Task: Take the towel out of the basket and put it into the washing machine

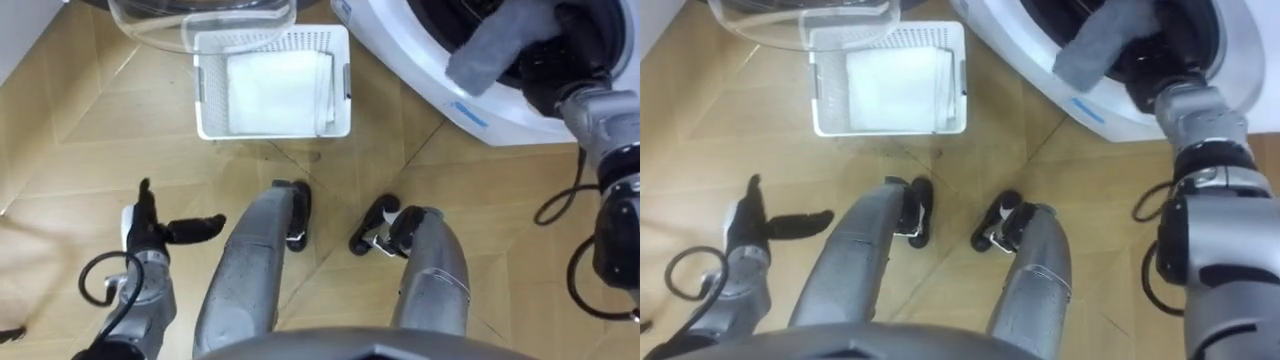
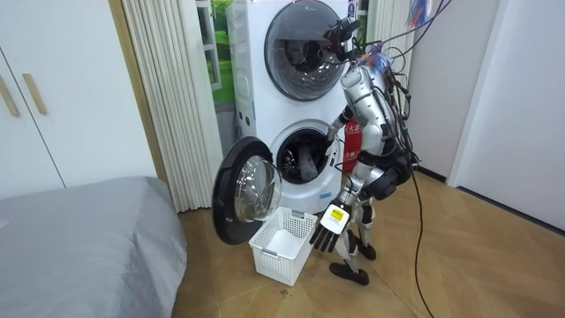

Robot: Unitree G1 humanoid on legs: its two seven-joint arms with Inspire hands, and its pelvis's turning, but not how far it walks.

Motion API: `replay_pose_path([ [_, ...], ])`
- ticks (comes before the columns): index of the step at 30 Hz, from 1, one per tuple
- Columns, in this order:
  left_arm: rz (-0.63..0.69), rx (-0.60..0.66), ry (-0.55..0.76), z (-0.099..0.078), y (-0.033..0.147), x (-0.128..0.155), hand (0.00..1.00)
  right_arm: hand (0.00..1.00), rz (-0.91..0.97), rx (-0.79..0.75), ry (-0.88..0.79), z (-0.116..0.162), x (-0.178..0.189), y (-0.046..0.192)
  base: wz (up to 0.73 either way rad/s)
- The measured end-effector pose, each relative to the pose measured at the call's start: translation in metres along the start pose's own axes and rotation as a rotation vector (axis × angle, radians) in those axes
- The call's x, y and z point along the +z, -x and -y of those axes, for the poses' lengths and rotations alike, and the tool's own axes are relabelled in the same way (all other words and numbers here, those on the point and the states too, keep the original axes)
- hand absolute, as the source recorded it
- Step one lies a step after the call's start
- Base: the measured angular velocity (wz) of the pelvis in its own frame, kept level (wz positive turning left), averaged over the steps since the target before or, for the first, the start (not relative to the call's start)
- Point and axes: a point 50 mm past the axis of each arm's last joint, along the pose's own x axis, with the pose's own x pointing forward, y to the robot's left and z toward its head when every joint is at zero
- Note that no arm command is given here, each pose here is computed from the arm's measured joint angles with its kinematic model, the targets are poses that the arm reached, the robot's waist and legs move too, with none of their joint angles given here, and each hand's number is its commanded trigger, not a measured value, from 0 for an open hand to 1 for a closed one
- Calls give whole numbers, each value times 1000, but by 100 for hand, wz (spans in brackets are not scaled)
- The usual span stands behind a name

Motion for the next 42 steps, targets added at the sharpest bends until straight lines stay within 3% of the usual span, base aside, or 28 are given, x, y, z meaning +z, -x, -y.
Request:
replay_pose_path([
  [20,-64,3,-44,6,3,-12,0,0,42,-30,-85,-5,6,1,1],
  [27,-86,-48,-59,7,3,-16,0,0,60,12,-71,20,2,-2,-4],
  [31,-149,-67,-85,4,3,-29,0,0,55,1,65,70,-6,-3,-4],
  [34,-176,-65,-100,1,3,-36,0,0,50,-123,300,135,-11,4,21],
  [36,-202,-66,-114,0,4,-43,0,0,20,-293,535,197,-10,21,3],
  [37,-209,-66,-118,-1,4,-44,0,0,2,-325,604,208,-10,25,-10],
  [39,-229,-64,-153,-5,3,-49,0,0,-102,-442,907,254,-9,46,-16],
  [42,-220,-77,-170,-4,2,-48,0,0,-195,-487,1128,277,-10,60,-15],
])
